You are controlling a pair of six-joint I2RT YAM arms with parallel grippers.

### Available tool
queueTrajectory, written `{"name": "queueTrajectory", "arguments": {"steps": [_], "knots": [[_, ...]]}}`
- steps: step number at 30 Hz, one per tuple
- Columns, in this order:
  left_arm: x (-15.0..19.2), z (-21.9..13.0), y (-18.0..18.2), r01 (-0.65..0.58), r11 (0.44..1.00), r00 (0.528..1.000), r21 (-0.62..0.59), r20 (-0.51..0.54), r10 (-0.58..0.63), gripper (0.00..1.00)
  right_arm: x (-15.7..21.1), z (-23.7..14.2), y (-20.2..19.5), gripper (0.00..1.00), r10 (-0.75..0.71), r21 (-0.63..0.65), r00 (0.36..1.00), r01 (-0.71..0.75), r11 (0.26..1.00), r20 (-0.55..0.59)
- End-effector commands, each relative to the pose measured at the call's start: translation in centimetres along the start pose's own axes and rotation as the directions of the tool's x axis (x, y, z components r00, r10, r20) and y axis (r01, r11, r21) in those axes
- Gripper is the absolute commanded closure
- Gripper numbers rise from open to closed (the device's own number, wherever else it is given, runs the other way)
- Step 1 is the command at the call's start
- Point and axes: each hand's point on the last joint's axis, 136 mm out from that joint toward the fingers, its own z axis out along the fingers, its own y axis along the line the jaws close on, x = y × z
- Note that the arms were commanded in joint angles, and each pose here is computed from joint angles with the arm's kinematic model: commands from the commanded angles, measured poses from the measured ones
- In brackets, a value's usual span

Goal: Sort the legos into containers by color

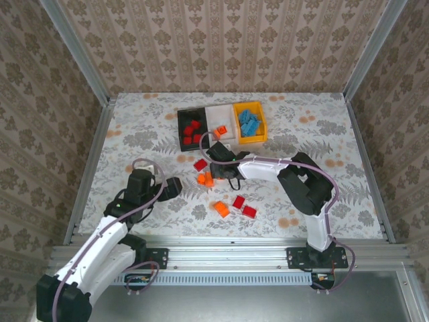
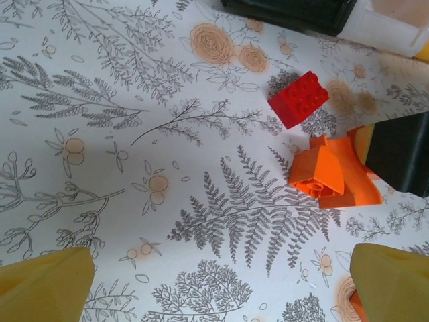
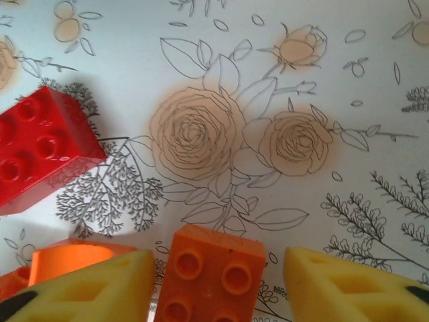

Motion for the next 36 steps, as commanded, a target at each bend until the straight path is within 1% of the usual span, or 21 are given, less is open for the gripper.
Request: {"name": "queueTrajectory", "arguments": {"steps": [1,3,9,11,14,16,18,20,22,25,28,31,33,36], "knots": [[1.2,0.1,1.0,0.018,1.000,0.999,-0.024,-0.031,-0.019,0.00,0.8,0.6,-1.0,0.59,-0.005,0.060,1.000,0.007,0.998,-0.021],[1.4,0.2,1.1,0.021,0.999,0.999,-0.024,-0.038,-0.022,0.00,0.1,-0.2,-1.0,0.63,-0.016,0.063,1.000,0.016,0.998,0.007],[1.5,0.5,1.0,0.043,0.999,0.999,-0.009,-0.032,-0.043,0.00,-3.3,-3.4,-1.6,0.66,-0.075,0.116,0.991,0.062,0.991,0.107],[1.4,0.6,0.7,0.054,0.999,0.998,0.007,-0.030,-0.054,0.00,-5.6,-5.1,-1.8,0.66,-0.100,0.131,0.981,0.079,0.988,0.163],[1.4,1.0,0.1,0.081,0.996,0.996,0.047,-0.035,-0.080,0.00,-9.5,-6.5,-2.3,0.66,-0.107,0.141,0.967,0.076,0.987,0.230],[1.7,1.6,-0.3,0.109,0.991,0.993,0.074,-0.048,-0.105,0.00,-11.9,-6.4,-2.4,0.65,-0.129,0.151,0.957,0.092,0.984,0.260],[2.1,2.2,-0.3,0.133,0.988,0.989,0.078,-0.069,-0.127,0.00,-13.9,-5.4,-2.8,0.65,-0.162,0.200,0.948,0.108,0.974,0.275],[2.5,2.6,-0.2,0.138,0.989,0.986,0.062,-0.100,-0.131,0.00,-15.6,-3.2,-2.9,0.66,-0.189,0.223,0.947,0.131,0.966,0.261],[2.8,2.8,-0.2,0.141,0.988,0.983,0.055,-0.123,-0.133,0.00,-17.4,-1.9,-3.2,0.66,-0.201,0.253,0.945,0.134,0.958,0.260],[2.8,2.6,-0.3,0.136,0.989,0.983,0.051,-0.131,-0.128,0.00,-19.3,-0.1,-3.1,0.64,-0.203,0.237,0.948,0.144,0.961,0.245],[2.5,2.0,-0.2,0.128,0.991,0.985,0.044,-0.122,-0.122,0.00,-20.5,0.8,-3.2,0.61,-0.193,0.233,0.954,0.139,0.963,0.230],[1.9,1.4,-0.4,0.111,0.993,0.989,0.047,-0.104,-0.106,0.00,-21.3,0.7,-2.8,0.53,-0.188,0.222,0.950,0.133,0.966,0.248],[1.7,1.1,-0.6,0.101,0.994,0.990,0.047,-0.101,-0.096,0.00,-21.6,-0.2,-2.8,0.47,-0.184,0.216,0.948,0.129,0.968,0.258],[1.4,1.0,-0.9,0.095,0.994,0.991,0.059,-0.100,-0.088,0.00,-22.0,-2.8,-2.1,0.45,-0.186,0.195,0.936,0.131,0.972,0.300]]}}
